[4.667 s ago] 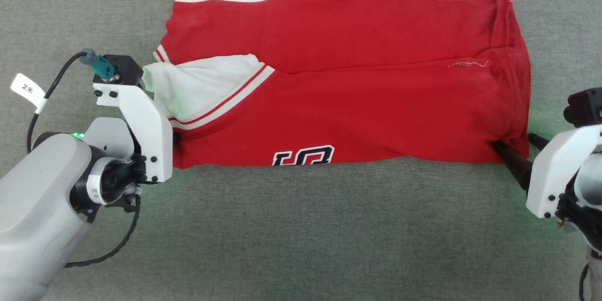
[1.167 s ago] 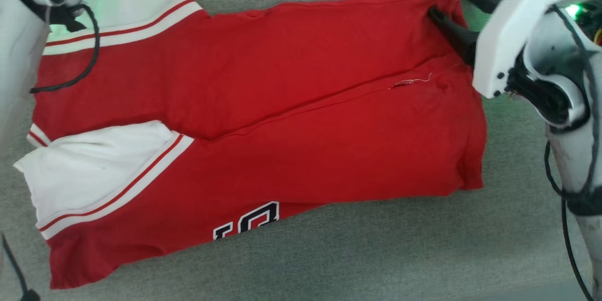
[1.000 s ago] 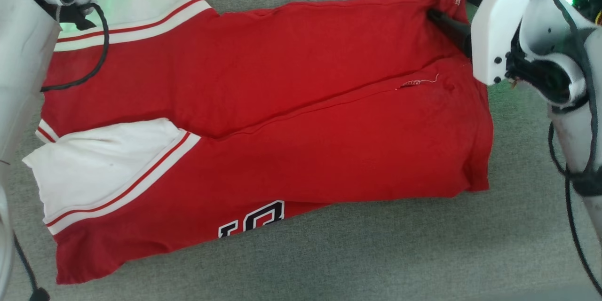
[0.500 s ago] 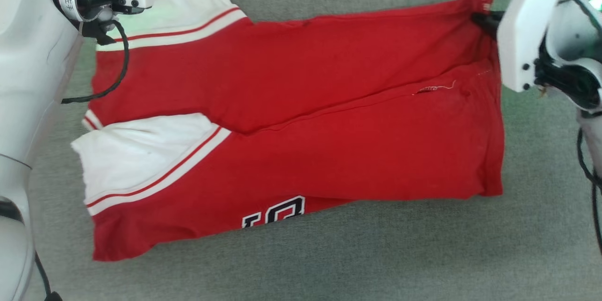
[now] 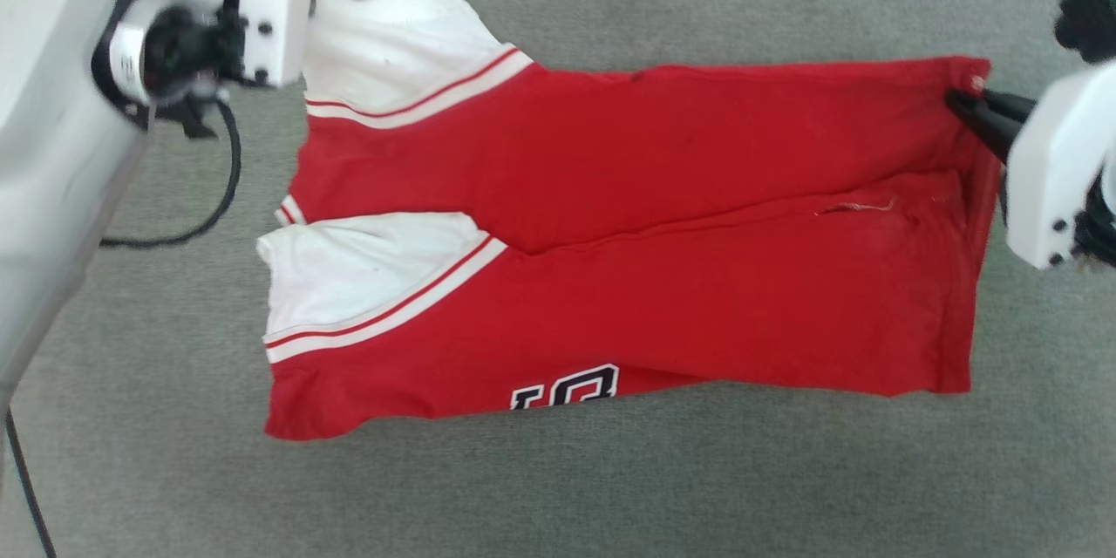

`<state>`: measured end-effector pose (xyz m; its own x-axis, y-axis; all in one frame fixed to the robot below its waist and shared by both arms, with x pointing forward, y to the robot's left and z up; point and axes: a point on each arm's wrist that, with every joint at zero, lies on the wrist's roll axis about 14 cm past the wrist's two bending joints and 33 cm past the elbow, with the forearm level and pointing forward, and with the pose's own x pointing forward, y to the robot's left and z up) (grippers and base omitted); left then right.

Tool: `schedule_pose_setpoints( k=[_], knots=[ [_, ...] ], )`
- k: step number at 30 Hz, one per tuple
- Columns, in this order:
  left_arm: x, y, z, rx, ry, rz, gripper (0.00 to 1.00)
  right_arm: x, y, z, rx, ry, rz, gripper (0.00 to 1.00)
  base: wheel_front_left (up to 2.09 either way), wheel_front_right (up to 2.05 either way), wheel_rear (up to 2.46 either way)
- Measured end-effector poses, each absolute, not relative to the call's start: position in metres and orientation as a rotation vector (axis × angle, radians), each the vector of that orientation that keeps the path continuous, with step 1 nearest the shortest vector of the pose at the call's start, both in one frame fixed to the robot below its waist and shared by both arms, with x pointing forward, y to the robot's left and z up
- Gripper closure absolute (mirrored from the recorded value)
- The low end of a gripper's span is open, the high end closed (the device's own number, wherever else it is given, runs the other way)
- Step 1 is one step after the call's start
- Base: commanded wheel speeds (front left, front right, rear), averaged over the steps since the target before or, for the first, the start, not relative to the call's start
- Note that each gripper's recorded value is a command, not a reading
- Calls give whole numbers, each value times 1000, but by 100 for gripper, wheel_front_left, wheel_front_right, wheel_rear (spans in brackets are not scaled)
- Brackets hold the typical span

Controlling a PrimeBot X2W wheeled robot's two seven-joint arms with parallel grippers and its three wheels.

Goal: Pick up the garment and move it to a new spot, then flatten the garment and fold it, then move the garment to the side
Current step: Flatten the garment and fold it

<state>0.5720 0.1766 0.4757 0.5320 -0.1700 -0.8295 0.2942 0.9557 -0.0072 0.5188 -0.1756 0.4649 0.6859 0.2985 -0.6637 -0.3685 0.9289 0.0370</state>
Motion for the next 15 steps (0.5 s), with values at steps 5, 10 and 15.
schedule_pose_setpoints(
  k=[5, 10, 15],
  knots=[
    [535, 179, 489, 154, 965, -293, 100, 502, -175, 474, -104, 711, 384, 100, 0, 0, 0],
    [488, 177, 492, 151, 988, -306, 100, 481, -179, 473, -88, 743, 378, 100, 0, 0, 0],
    [436, 172, 484, 144, 1060, -319, 100, 458, -183, 463, -69, 809, 368, 100, 0, 0, 0]
  ],
)
